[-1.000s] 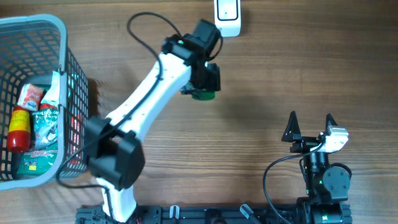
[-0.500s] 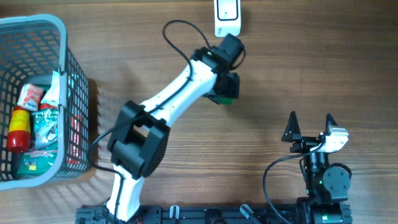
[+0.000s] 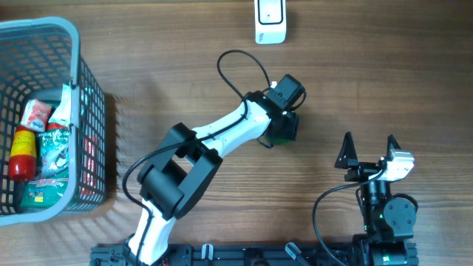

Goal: Scan the item barcode
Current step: 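Carry the jar with the left gripper and set it on the table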

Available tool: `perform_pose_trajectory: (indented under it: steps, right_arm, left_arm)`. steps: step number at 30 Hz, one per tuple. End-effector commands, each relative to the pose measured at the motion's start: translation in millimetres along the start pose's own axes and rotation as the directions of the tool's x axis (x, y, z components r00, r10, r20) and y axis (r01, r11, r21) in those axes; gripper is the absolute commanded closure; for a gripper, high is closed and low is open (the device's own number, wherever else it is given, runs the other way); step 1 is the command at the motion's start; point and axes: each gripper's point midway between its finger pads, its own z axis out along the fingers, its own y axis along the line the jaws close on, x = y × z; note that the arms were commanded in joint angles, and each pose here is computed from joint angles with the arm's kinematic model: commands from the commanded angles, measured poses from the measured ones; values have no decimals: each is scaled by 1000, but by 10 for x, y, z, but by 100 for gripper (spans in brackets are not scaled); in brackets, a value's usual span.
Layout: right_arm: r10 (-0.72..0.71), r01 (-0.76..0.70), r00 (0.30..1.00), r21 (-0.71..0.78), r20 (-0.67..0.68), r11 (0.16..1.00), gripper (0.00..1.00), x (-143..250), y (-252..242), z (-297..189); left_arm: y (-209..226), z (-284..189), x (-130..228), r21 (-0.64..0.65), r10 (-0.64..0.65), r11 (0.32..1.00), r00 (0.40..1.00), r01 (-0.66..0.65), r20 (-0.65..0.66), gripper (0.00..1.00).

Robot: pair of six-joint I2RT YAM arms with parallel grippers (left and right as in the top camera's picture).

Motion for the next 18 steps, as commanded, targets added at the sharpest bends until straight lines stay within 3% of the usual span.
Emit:
perform_pose_trajectory:
  steps: [1,3,4,11,18]
  right_arm:
    - [-12,12,1000,-17,3,1000,0,-5,29,-1]
    - [-13,13,1000,-17,3,1000,0,-6,30,-1]
    - [-12,12,1000,-17,3,1000,0,-6,30,-1]
    - [-12,12,1000,-17,3,1000,0,-6,30,-1]
    - [-13,13,1000,-17,3,1000,0,-6,30,-1]
  left_arm:
    - [253,231,369,-72,0,997,995,-8,-104,20]
    - [239,205,350,-69,1,998,995,-8,-98,12]
    - [228,184,334,-65,8,998,996,-14,-92,0]
    - [217,-271,135,-80,10,997,1000,-10,-6,0]
    - [194,-1329,-215,-53,-3,998,977,15,214,0]
